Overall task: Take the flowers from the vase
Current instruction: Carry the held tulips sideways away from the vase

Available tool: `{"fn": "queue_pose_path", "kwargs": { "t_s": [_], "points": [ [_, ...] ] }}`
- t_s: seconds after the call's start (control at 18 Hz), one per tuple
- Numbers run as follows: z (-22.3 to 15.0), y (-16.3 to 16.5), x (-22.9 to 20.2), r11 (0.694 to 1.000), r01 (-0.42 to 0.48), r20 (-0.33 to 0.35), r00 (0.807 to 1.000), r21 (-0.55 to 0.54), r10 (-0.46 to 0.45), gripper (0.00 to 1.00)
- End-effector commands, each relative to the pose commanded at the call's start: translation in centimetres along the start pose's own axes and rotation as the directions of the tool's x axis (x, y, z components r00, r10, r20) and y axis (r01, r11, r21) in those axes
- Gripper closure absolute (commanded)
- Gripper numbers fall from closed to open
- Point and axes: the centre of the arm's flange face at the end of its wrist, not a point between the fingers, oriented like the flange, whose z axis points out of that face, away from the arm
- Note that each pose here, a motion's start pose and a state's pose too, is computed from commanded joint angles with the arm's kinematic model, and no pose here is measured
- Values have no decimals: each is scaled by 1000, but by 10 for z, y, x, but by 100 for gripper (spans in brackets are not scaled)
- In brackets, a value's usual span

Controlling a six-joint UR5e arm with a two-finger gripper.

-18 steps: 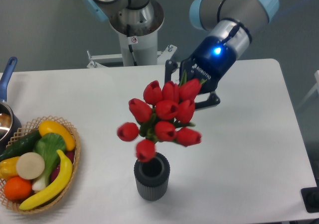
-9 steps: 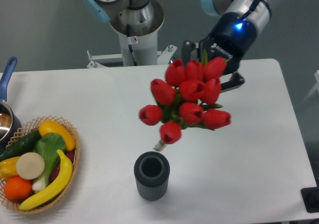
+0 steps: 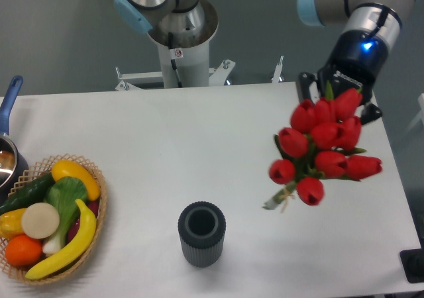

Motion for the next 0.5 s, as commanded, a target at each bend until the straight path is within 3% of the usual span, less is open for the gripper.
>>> {"fn": "queue_pose_path", "kwargs": {
  "t_s": [0.22,0.33,0.5],
  "points": [
    [3,37,-5,983,26,110,994,-182,-6,100],
    [5,43,-4,976,28,125,992,-214,-1,99],
    [4,51,-6,953,-56,139,985,-298,101,95]
  ]
}}
